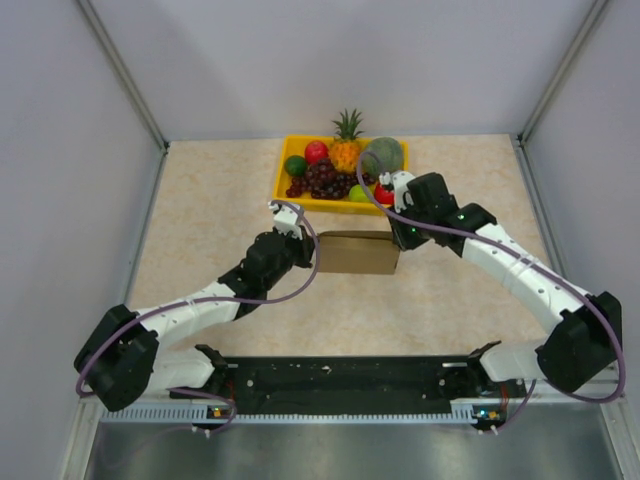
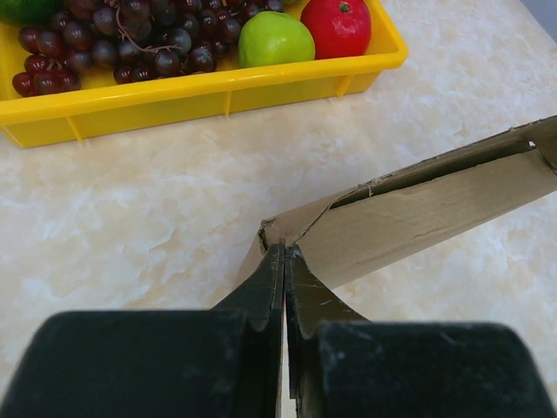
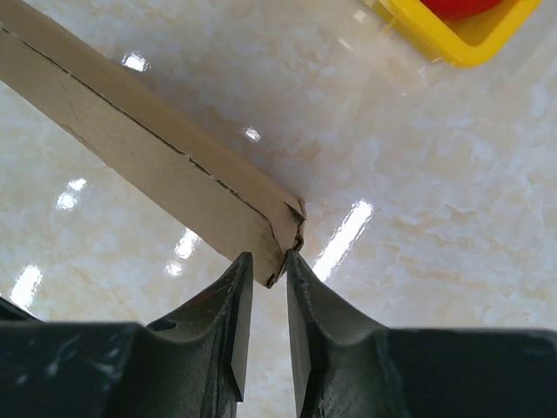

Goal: Fold the paper box

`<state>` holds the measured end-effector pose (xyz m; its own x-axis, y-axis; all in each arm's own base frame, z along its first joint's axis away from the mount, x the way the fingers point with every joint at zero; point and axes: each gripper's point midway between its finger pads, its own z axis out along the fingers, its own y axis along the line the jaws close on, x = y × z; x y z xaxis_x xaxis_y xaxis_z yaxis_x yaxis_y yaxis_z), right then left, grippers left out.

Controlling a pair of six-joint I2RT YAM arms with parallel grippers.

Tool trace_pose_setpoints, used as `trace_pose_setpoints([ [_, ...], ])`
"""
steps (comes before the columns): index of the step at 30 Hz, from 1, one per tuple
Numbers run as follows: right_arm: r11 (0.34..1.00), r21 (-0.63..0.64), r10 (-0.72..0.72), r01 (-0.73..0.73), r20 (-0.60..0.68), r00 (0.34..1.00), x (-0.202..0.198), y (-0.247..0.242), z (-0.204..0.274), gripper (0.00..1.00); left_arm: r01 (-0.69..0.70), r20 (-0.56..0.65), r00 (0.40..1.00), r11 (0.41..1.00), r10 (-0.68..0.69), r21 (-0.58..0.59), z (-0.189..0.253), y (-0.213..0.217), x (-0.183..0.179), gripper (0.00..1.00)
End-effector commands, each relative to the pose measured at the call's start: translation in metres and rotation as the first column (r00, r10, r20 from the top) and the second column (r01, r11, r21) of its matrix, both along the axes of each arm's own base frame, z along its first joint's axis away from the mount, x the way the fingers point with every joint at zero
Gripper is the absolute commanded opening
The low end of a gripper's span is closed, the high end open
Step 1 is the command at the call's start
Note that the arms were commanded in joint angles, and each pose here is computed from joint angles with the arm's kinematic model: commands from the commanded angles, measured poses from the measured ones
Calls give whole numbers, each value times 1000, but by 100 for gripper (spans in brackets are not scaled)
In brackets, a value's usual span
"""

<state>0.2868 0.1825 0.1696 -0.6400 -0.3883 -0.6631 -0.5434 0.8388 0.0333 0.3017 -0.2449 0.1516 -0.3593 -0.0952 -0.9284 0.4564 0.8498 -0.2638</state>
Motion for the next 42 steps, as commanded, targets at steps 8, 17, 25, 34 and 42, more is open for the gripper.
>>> trace_pose_setpoints([
  [8, 999, -36, 13, -12, 47, 999, 18, 2, 19, 24, 24, -183, 983, 986, 8, 168, -63, 21, -26, 0],
  [17, 998, -56, -19, 21, 34, 999, 22, -1, 15, 0, 10, -186, 982, 986, 21, 166, -60, 23, -25, 0],
  [25, 977, -173, -110, 126, 99, 989, 25, -19, 5, 0, 12, -200, 980, 990, 17, 141, -58, 20, -27, 0],
  [34, 878, -226, -352, 423, 294, 888, 30, -37, 11, 0, 13, -243, 970, 994, 14, 107, -60, 14, -30, 0],
  [42, 793, -190, -488, 579, 372, 789, 30, -58, 7, 0, 5, -240, 971, 994, 21, 108, -59, 16, -30, 0],
])
